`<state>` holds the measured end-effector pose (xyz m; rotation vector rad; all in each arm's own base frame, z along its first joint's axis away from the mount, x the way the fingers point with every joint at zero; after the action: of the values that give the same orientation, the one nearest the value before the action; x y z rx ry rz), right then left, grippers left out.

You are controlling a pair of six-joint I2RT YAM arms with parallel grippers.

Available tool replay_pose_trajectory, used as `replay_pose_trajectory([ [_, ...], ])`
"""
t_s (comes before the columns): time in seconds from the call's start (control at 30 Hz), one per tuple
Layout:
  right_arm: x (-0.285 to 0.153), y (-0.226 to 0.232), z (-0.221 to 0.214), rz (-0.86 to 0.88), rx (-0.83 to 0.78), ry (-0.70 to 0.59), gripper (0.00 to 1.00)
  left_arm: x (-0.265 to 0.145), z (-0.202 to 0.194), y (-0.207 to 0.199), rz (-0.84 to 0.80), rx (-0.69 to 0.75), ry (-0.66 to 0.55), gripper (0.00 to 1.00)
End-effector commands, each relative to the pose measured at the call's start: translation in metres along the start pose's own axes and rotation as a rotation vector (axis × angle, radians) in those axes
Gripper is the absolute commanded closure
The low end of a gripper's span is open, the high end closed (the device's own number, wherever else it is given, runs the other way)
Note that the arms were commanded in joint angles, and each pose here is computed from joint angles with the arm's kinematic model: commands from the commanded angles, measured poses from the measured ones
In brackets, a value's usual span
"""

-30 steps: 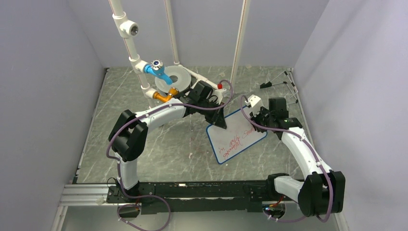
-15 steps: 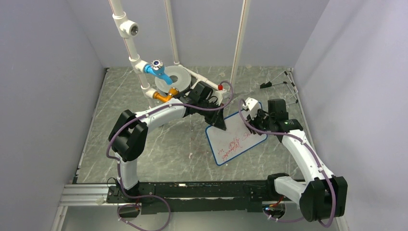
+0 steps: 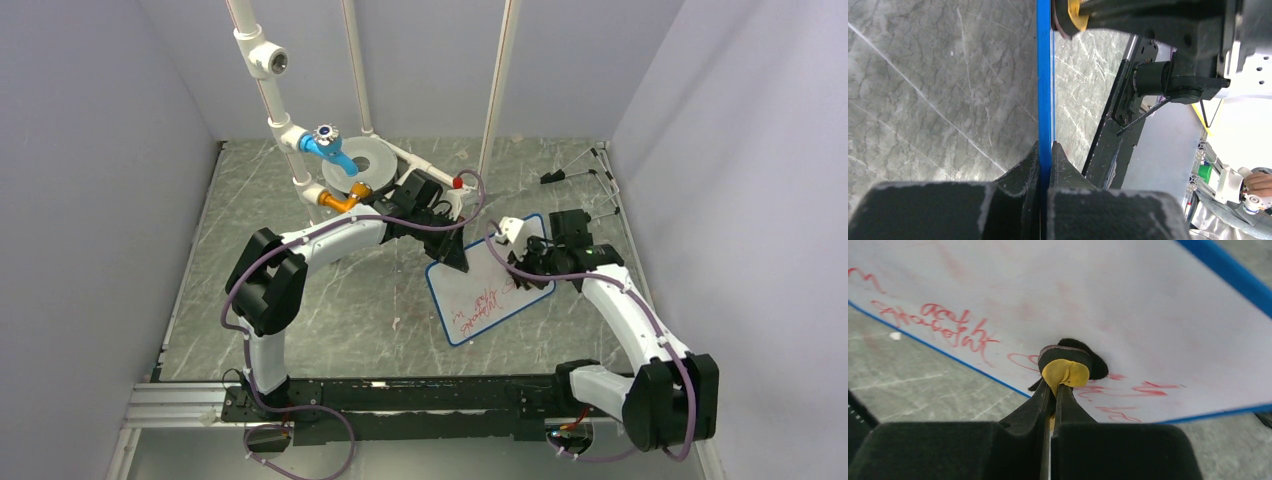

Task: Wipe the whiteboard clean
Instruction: Erase the whiteboard at the center of the board.

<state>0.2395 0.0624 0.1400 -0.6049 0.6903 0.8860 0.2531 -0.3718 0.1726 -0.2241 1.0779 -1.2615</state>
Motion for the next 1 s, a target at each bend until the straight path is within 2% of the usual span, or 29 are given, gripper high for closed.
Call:
replay_pose_trajectory([
  [0.0, 0.008, 0.011, 0.020, 0.087, -0.056, -0.044, 1.00, -0.016, 0.019, -0.032, -0.096, 0.125, -0.059, 1.00],
  [0.13, -0.009, -0.033, 0.018, -0.194, 0.068, -0.037, 1.00, -0.014, 0.017, -0.029, -0.091, 0.119, -0.052, 1.00],
  [0.27, -0.018, -0.050, 0.004, -0.320, 0.109, 0.013, 1.00, -0.013, 0.015, -0.029, -0.096, 0.115, -0.048, 1.00],
  [0.4, -0.014, -0.048, -0.004, -0.283, 0.089, 0.056, 1.00, -0.016, 0.015, -0.030, -0.089, 0.120, -0.054, 1.00],
  [0.53, -0.003, -0.001, 0.002, 0.024, -0.015, -0.014, 1.00, -0.016, 0.014, -0.029, -0.089, 0.120, -0.056, 1.00],
  [0.6, -0.001, 0.013, 0.007, 0.097, -0.071, -0.032, 1.00, -0.015, 0.016, -0.027, -0.090, 0.117, -0.056, 1.00],
  [0.67, -0.002, 0.009, 0.009, 0.064, -0.066, -0.030, 1.00, -0.015, 0.017, -0.024, -0.091, 0.113, -0.052, 1.00],
  [0.83, -0.011, -0.036, 0.006, -0.201, 0.066, 0.000, 1.00, -0.016, 0.017, -0.022, -0.090, 0.120, -0.054, 1.00],
  [0.97, -0.012, -0.044, -0.004, -0.252, 0.080, 0.039, 1.00, -0.018, 0.019, -0.022, -0.090, 0.124, -0.061, 1.00],
])
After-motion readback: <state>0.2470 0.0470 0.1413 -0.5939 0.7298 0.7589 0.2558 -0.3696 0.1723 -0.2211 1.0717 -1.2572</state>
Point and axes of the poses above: each gripper's point midway between its finger pads, its own x axis out along the fingers, its own y axis along the line the jaws close on, z = x × y, the point moved 4 cm from there along -x, back along the fingers, and after that the axes turned 3 degrees about -x, right-handed, at the moved point
